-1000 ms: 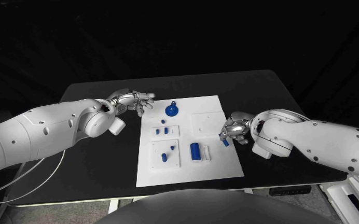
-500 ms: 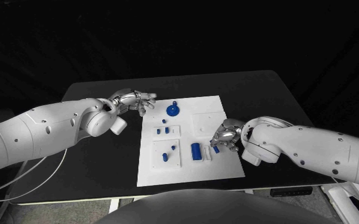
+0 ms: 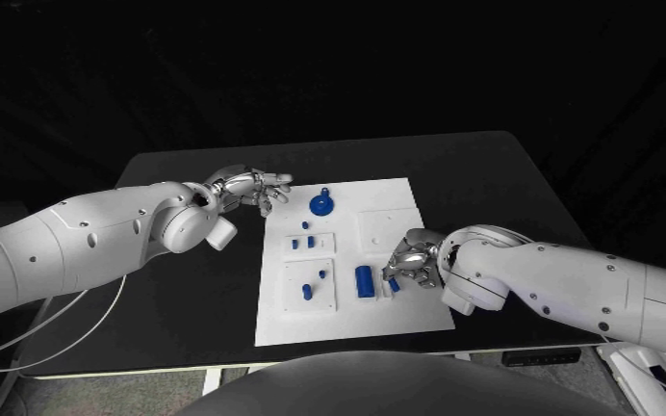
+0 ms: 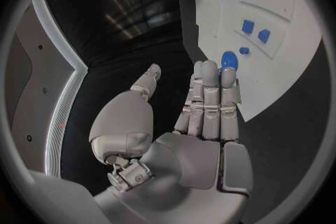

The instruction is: Assemble the parts on the task board

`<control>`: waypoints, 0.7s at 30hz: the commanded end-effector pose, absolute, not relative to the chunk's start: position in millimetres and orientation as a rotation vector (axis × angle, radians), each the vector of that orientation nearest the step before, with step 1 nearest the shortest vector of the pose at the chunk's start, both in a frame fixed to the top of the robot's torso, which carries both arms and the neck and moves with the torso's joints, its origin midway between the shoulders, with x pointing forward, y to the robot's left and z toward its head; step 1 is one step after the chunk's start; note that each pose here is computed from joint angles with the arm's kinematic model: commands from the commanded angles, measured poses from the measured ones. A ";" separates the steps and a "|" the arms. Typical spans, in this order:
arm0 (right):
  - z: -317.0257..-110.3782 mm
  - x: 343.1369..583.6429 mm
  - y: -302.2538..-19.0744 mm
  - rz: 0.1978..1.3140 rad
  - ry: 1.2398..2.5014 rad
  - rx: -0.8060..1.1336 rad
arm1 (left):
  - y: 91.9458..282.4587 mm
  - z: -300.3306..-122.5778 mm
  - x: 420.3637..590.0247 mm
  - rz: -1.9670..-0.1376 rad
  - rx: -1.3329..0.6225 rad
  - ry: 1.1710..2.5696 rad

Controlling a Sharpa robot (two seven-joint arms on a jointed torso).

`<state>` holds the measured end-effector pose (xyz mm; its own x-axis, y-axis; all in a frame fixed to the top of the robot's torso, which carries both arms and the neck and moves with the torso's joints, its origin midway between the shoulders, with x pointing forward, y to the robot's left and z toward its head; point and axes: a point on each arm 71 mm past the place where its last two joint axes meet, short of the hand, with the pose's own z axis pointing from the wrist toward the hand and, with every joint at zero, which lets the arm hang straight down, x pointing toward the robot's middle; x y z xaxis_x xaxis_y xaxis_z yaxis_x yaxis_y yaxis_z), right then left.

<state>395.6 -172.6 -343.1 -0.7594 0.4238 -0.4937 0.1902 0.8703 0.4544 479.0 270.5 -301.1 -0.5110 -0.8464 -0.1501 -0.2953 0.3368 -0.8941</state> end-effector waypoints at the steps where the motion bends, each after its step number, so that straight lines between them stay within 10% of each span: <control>1: -345.5 396.5 -174.7 0.474 2.405 0.370 | 268.0 -300.5 478.4 -1.157 -0.984 1.996; 21: -348.2 393.5 -168.9 0.418 2.387 0.163 | 267.8 -301.3 477.6 -1.148 -0.970 2.017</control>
<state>394.6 -169.5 -347.2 -0.7394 0.2729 -0.6155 0.0366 0.9291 0.3680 478.1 270.6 -301.8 -0.5230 -0.8377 -0.1572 -0.2975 0.3522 -0.8874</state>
